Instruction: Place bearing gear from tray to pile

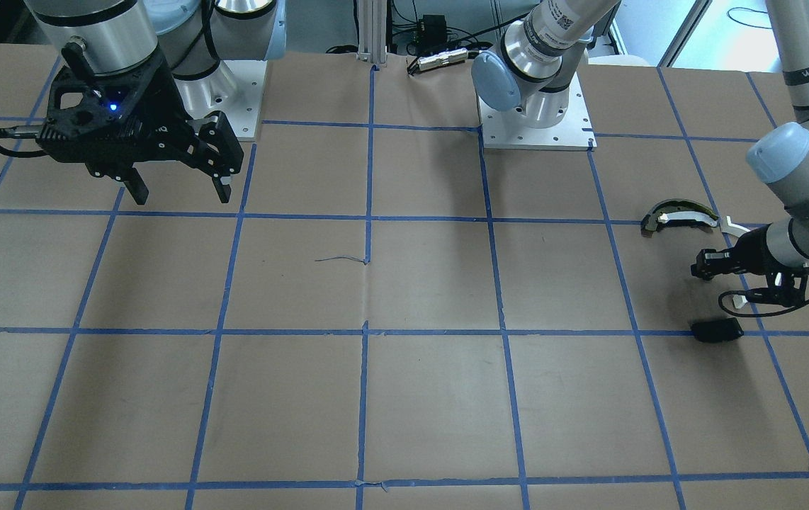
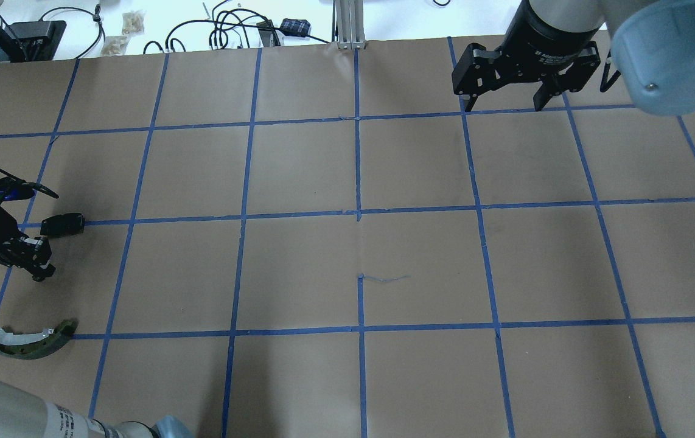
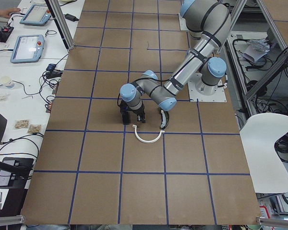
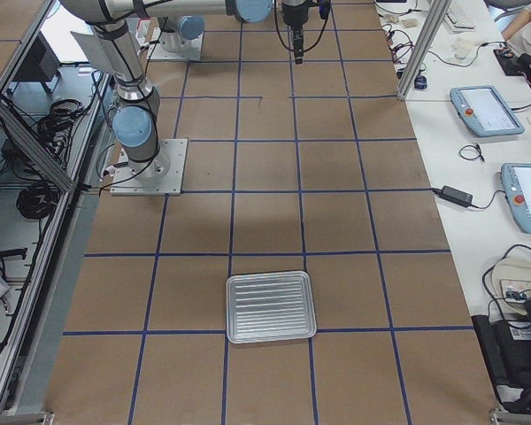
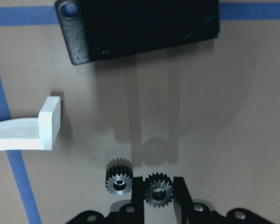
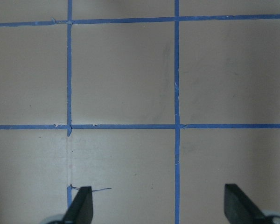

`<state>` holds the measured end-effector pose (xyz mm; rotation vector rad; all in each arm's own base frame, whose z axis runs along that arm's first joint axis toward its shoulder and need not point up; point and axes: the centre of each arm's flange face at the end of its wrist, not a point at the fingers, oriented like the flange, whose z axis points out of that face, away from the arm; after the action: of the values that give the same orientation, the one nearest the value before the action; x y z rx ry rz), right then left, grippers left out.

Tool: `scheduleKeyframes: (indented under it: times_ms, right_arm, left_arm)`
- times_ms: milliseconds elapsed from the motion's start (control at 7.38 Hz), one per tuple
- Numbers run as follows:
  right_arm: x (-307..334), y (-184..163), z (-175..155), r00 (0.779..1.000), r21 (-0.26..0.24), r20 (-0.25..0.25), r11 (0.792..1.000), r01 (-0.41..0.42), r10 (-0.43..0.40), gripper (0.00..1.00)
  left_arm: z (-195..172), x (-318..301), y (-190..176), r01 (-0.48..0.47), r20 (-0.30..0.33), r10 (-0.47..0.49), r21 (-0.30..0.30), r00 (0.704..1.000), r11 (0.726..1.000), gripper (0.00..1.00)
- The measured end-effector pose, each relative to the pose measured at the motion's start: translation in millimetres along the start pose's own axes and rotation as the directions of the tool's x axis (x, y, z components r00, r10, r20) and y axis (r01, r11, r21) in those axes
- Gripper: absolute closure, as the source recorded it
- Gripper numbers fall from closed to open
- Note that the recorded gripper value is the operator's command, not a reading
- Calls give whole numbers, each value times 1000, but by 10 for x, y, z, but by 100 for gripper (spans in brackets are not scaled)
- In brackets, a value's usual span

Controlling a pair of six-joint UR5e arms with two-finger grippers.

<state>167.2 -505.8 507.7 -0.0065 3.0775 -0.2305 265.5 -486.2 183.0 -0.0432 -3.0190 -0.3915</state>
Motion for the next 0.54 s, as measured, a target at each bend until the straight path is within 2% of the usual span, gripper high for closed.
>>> scheduleKeyframes:
  times_ms: [271, 542]
  right_arm:
    - [-13, 0, 2, 1000, -1, 13, 1000, -1, 1, 0]
    - [-17, -2, 7, 1000, -2, 17, 1000, -1, 1, 0]
  left_arm:
    - [-4, -5, -2, -1, 1, 1, 0, 1000, 1000, 0]
    - [-115, 6, -12, 5, 19, -5, 14, 1000, 1000, 0]
